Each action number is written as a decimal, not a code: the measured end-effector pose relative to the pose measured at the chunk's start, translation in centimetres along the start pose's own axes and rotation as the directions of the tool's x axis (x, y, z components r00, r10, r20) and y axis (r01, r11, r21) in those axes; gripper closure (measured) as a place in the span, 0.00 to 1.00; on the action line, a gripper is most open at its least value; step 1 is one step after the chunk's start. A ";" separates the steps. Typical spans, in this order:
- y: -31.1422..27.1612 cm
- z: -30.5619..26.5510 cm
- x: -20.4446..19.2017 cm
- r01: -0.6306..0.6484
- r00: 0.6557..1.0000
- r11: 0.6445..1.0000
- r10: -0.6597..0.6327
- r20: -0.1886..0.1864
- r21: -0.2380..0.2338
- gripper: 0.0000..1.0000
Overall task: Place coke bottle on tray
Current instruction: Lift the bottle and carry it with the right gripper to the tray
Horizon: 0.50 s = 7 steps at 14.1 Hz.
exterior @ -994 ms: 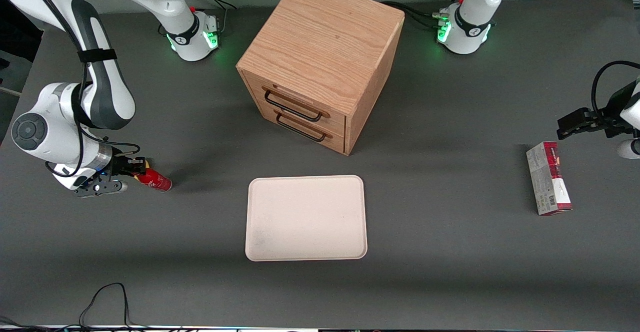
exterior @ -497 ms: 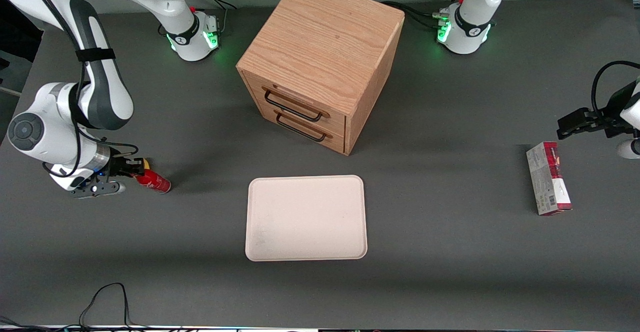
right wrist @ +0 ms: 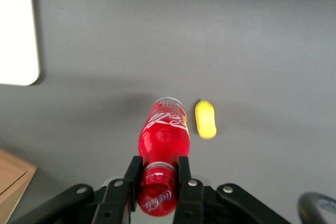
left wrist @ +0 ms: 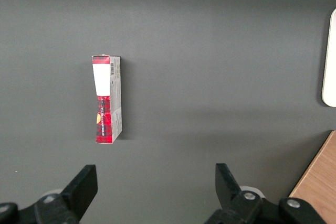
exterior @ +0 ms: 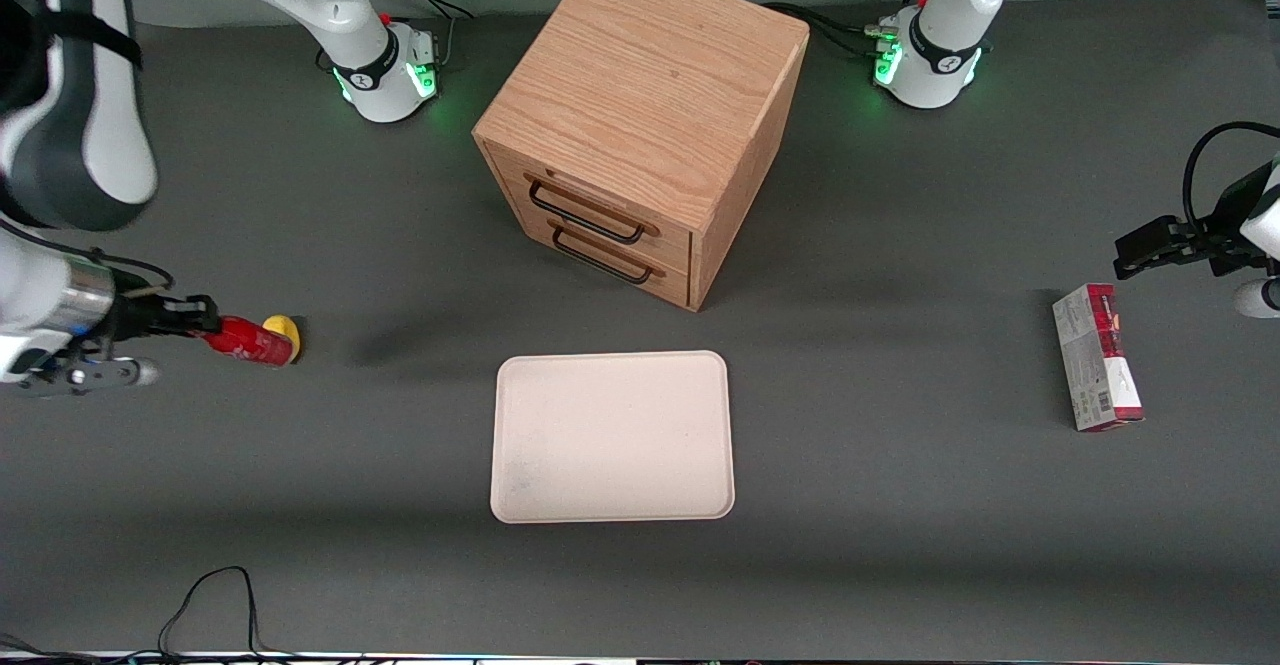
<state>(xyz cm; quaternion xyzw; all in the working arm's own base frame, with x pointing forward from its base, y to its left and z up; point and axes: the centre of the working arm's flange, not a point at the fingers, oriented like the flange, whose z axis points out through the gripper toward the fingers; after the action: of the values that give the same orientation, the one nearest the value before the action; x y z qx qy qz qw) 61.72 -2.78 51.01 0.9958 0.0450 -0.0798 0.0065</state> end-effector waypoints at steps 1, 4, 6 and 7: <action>-0.3 -2.2 -0.3 0.001 1.000 1.000 -0.001 0.018 0.008 0.69; -1.1 -5.9 0.0 0.008 0.998 1.000 -0.009 0.066 0.007 0.69; -1.4 -6.0 0.9 0.008 0.997 1.000 -0.008 0.074 0.001 0.69; -1.5 -5.6 1.4 -0.001 0.997 1.000 0.001 0.081 0.003 0.69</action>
<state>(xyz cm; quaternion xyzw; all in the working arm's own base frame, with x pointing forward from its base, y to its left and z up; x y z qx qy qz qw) 63.84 -1.09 56.35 0.9918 0.0442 -0.1201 0.0066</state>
